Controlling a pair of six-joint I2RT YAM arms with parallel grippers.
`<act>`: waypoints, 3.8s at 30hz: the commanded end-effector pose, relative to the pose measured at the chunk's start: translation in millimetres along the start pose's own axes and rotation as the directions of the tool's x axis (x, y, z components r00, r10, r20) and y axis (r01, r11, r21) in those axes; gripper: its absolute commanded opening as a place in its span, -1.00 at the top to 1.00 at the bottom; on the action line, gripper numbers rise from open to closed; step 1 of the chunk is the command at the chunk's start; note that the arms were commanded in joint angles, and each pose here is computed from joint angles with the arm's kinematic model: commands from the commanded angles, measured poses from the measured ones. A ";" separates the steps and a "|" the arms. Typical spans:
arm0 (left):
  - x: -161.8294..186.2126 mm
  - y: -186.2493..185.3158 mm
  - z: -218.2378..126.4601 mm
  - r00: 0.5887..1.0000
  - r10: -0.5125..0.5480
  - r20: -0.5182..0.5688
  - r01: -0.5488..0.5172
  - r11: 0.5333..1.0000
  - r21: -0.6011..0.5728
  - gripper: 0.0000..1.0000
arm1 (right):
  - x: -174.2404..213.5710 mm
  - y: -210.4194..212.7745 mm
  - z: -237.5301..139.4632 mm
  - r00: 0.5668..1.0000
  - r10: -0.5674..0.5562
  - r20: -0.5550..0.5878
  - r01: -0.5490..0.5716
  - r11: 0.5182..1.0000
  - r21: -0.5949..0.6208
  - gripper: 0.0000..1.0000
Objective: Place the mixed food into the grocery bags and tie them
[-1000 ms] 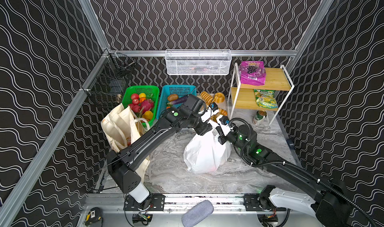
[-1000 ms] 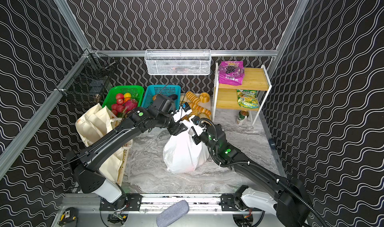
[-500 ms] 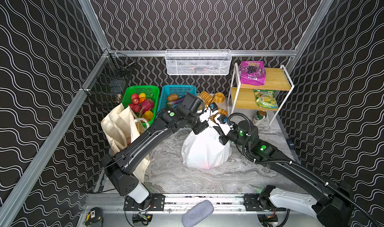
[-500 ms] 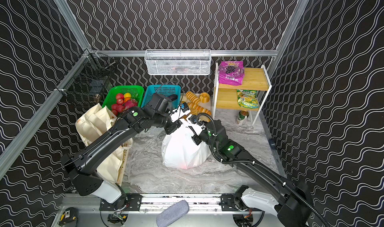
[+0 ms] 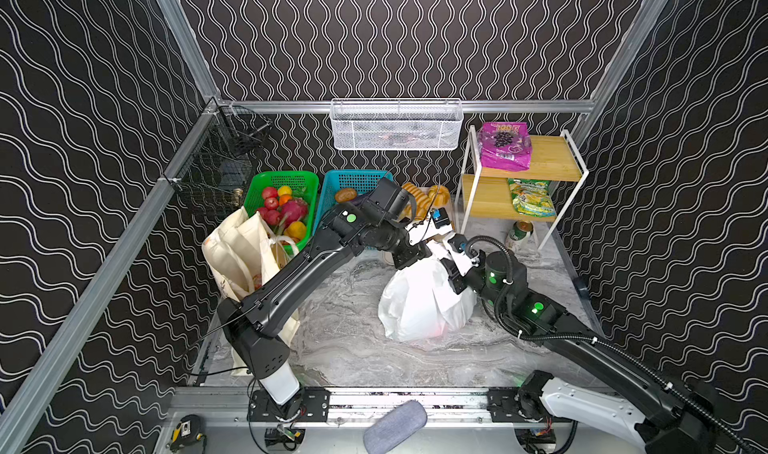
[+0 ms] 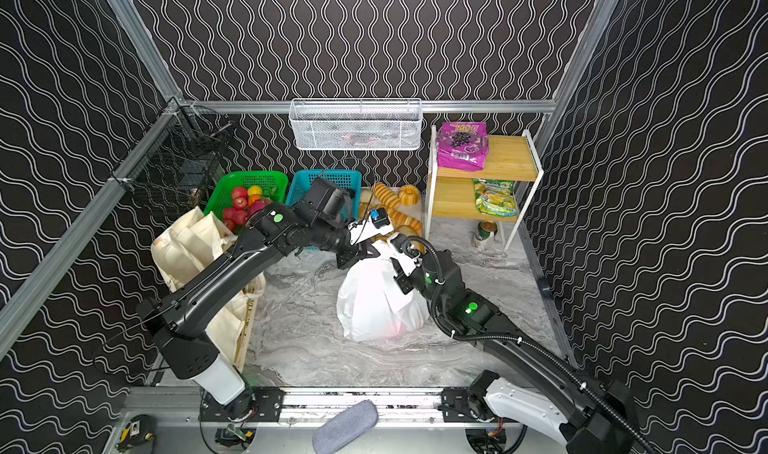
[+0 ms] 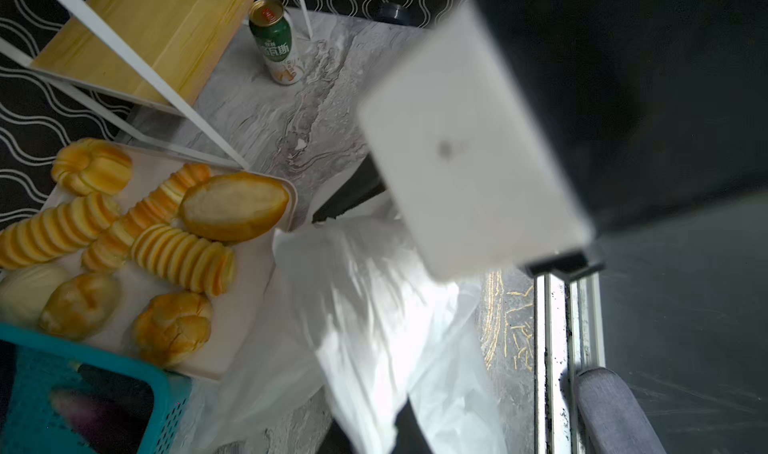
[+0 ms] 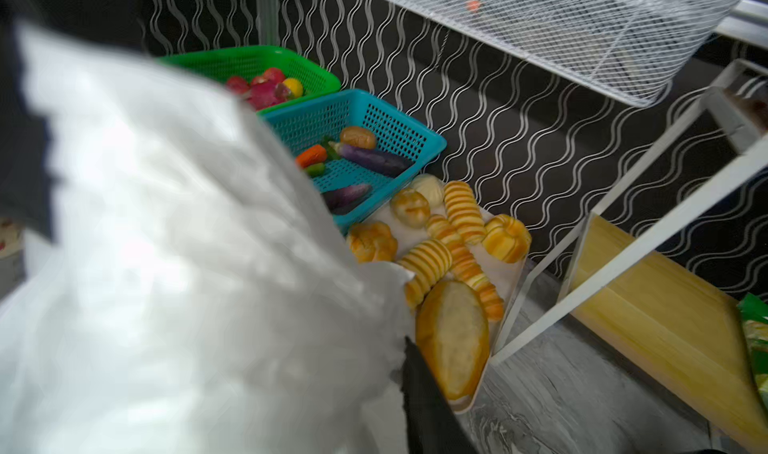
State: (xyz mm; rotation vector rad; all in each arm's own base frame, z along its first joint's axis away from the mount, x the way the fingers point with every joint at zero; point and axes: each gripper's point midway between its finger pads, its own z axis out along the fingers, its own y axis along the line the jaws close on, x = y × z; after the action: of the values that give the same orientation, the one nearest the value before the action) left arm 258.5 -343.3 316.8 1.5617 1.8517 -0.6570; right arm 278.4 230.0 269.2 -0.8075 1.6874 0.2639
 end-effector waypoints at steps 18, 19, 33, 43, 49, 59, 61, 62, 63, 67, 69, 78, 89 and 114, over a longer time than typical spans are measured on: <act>9.3 -26.8 -11.4 0.999 0.019 -0.038 -0.011 0.980 0.197 1.00 | -38.0 5.2 3.8 0.956 -0.192 0.221 0.193 0.981 0.013 0.52; 10.8 -23.8 -13.8 0.999 0.014 -0.042 -0.006 0.983 0.184 1.00 | -39.7 6.0 0.8 0.957 -0.177 0.230 0.181 0.984 0.005 0.70; 16.1 29.0 -15.8 0.997 -0.029 -0.078 0.023 0.997 -0.068 1.00 | -25.1 -22.6 -9.5 0.998 0.064 -0.004 -0.063 0.992 0.108 1.00; 9.5 53.9 -14.6 0.995 -0.033 -0.097 0.017 0.986 -0.165 1.00 | -29.9 -34.4 -26.2 0.986 0.163 0.042 -0.167 0.937 0.307 1.00; 19.5 38.7 -4.5 0.990 -0.045 -0.133 0.037 0.997 -0.062 1.00 | -22.2 3.9 -26.1 0.991 0.129 0.038 -0.132 0.986 0.105 0.81; 18.8 4.7 -5.0 0.997 -0.036 -0.075 0.044 0.994 0.099 1.00 | -39.2 11.5 -47.0 0.993 0.097 0.072 -0.091 0.992 -0.088 -0.07; 16.7 3.0 -6.8 0.997 -0.032 -0.068 0.039 0.994 0.106 1.00 | -45.1 7.7 -52.1 0.989 0.111 0.099 -0.100 0.989 -0.105 -0.08; 15.7 2.3 -7.6 0.998 -0.029 -0.063 0.036 0.993 0.109 1.00 | -48.0 7.2 -55.2 0.986 0.113 0.118 -0.099 0.988 -0.118 -0.08; 15.7 1.6 -7.9 0.998 -0.026 -0.062 0.033 0.993 0.111 1.00 | -51.4 2.1 -58.2 0.983 0.121 0.141 -0.106 0.988 -0.110 -0.08; 14.7 -0.3 -8.3 0.998 -0.031 -0.058 0.038 0.992 0.122 1.00 | -64.0 -7.0 -68.2 0.969 0.109 0.224 -0.078 0.986 -0.144 -0.13; 14.8 0.9 -7.5 0.997 -0.045 -0.062 0.052 0.992 0.117 1.00 | -63.6 -4.0 -66.2 0.973 0.062 0.223 -0.023 0.985 -0.172 -0.14; 24.2 8.6 3.7 0.968 -0.224 -0.111 0.239 0.961 0.139 1.00 | -89.0 0.7 -77.6 0.860 -0.189 0.474 0.247 0.967 -0.063 -0.03; 18.7 5.3 3.8 0.948 -0.309 -0.076 0.318 0.929 0.189 1.00 | -92.3 -12.3 -47.2 0.928 -0.124 0.351 0.167 0.981 -0.096 0.03; 5.8 -1.3 0.0 0.953 -0.304 0.009 0.293 0.926 0.238 0.53 | -104.0 -10.7 -17.9 0.932 0.015 0.362 0.058 0.980 -0.189 1.00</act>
State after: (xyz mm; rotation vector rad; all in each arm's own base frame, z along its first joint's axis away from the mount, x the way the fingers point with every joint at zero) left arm 254.8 -335.1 307.0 1.4135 2.0817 -1.0470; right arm 282.3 246.6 356.4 -0.8745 1.3788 0.5038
